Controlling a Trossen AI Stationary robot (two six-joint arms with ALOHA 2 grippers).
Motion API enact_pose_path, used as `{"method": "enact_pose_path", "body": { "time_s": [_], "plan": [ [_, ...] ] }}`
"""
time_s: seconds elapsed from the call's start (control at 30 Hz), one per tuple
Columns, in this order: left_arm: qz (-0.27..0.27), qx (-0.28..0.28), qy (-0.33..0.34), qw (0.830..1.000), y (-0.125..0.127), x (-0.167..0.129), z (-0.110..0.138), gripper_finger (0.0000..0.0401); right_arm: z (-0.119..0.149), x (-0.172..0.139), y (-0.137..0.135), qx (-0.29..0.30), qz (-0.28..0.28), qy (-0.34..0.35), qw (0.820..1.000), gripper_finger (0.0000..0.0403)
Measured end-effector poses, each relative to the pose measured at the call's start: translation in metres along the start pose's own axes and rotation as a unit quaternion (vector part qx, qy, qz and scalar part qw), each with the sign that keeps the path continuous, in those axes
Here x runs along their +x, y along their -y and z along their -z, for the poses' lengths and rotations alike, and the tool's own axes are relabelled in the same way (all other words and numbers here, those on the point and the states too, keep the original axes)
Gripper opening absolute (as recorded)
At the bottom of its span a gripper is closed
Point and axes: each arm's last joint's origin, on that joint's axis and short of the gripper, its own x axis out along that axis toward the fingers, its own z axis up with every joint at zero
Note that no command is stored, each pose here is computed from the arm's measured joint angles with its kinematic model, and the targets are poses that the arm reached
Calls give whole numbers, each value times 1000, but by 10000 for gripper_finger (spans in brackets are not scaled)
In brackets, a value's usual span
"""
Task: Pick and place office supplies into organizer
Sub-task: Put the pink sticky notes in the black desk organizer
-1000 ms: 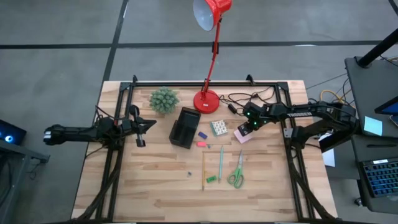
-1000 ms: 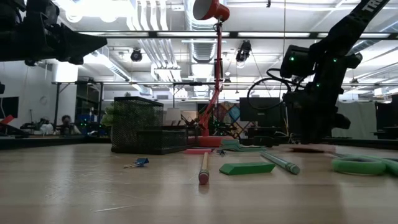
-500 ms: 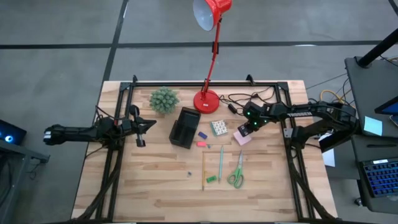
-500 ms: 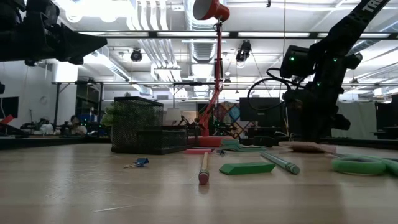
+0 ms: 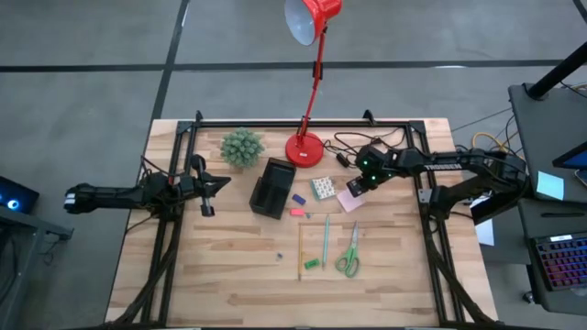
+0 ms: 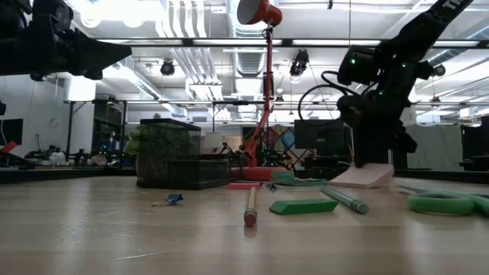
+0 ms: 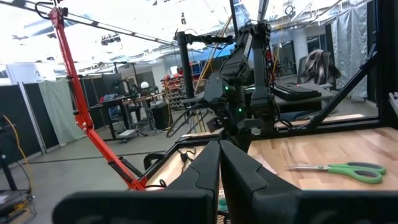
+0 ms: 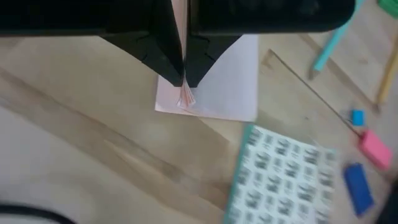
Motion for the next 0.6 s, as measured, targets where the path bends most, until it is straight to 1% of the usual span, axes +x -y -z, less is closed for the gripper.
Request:
{"method": "enact_pose_path", "body": {
  "time_s": [0.23, 0.6],
  "plan": [
    [0, -1, 0, 1000, 0, 0, 0, 0, -9, -6, -8, -2, -14, 17, 1000, 8],
    [0, -1, 0, 1000, 0, 0, 0, 0, -15, -12, -16, 3, -37, 19, 999, 8]
  ]
}}
